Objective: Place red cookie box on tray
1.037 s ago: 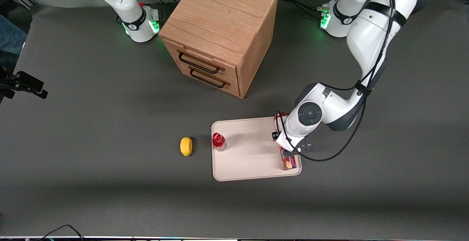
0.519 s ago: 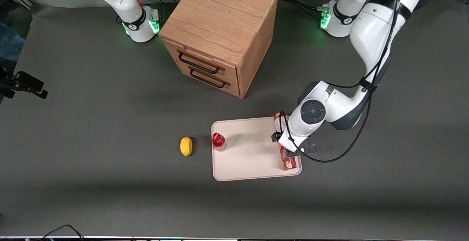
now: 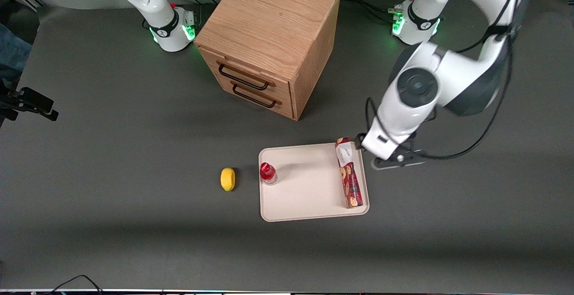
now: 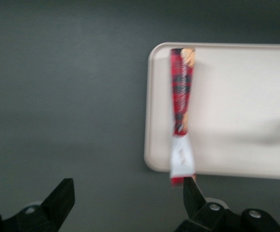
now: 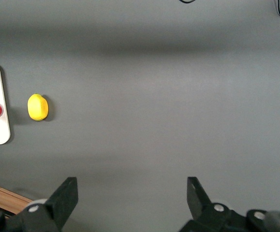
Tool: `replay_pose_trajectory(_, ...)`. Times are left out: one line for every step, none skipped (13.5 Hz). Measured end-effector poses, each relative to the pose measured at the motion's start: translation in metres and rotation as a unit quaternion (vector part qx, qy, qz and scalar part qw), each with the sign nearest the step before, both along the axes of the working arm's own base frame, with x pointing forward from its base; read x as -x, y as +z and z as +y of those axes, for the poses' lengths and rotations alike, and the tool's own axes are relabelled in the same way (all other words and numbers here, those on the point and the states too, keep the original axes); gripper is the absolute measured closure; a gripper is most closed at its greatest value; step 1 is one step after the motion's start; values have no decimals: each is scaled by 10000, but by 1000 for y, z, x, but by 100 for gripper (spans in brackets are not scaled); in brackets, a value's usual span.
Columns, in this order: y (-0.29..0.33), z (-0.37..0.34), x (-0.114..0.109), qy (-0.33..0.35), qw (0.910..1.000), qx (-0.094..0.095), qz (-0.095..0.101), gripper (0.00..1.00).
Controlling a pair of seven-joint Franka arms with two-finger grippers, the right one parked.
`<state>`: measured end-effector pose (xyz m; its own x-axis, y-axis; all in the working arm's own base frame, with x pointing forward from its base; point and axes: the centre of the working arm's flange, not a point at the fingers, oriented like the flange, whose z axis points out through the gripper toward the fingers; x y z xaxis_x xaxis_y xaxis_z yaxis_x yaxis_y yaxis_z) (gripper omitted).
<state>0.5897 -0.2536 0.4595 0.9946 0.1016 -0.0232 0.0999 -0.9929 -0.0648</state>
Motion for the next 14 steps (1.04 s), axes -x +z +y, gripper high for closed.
replay_pose_trajectory(21,29,-1,-53,10000,-19,41,0)
replay_pose_trajectory(41,62,-2,-73,9999,-60,42,0)
replay_pose_trajectory(59,94,-2,-45,9999,-103,32,0)
replay_pose_trajectory(75,124,0,14,9999,-141,22,0)
replay_pose_trajectory(88,150,4,56,9999,-128,14,0)
replay_pose_trajectory(97,172,8,86,10000,-41,-5,0)
replay_pose_trajectory(102,191,13,132,9999,55,-19,0)
replay_pose_trajectory(103,207,20,172,9998,112,-67,0)
replay_pose_trajectory(100,218,27,170,9996,141,-155,0)
replay_pose_trajectory(96,222,35,154,9995,161,-219,0)
replay_pose_trajectory(93,221,42,133,9995,173,-233,0)
replay_pose_trajectory(93,220,45,116,9995,175,-223,0)
replay_pose_trajectory(95,218,44,105,9995,177,-227,0)
replay_pose_trajectory(98,218,43,103,9996,179,-210,0)
